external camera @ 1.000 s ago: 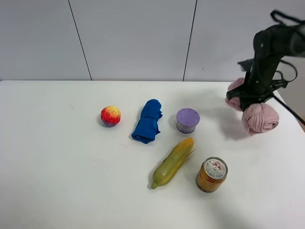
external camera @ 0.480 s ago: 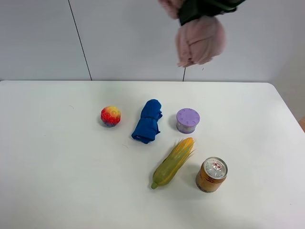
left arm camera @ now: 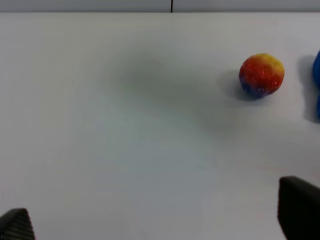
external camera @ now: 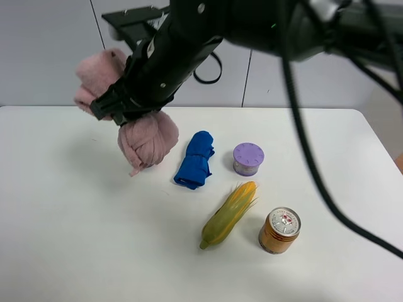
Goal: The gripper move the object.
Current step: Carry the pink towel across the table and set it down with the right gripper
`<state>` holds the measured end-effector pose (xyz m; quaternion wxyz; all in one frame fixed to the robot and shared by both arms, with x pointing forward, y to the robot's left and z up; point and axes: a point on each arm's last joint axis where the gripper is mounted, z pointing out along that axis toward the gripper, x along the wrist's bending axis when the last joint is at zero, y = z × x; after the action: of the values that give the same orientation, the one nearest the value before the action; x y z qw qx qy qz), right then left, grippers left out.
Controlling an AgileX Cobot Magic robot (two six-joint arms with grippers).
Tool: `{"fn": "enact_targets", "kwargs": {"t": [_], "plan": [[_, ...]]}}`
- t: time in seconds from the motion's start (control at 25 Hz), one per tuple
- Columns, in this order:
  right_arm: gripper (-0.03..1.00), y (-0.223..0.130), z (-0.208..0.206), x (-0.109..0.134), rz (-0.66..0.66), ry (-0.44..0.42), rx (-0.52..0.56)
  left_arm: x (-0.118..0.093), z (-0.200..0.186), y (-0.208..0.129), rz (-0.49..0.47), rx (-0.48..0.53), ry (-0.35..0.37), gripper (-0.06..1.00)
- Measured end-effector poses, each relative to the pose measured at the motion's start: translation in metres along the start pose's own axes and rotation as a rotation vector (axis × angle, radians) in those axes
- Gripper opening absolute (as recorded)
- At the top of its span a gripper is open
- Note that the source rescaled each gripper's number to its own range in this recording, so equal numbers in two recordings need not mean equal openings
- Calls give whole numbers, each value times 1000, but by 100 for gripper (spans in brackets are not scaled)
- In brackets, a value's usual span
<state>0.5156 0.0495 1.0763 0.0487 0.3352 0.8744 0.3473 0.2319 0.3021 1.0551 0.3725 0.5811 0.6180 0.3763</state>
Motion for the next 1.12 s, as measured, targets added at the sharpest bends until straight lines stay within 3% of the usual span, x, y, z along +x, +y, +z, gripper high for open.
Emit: {"fn": "enact_targets", "kwargs": {"t": [0.32,0.52,0.76,1.12], "plan": [[0,-39,91,-7,50,21,181,0,0,0,0,0,0,100],[0,-60,125,-12,56,29,260,0,0,0,0,0,0,100],[0,-80,151,-17,63,25,328,0,0,0,0,0,0,100],[0,-85,152,-16,77,39,376,0,0,0,0,0,0,100]]}}
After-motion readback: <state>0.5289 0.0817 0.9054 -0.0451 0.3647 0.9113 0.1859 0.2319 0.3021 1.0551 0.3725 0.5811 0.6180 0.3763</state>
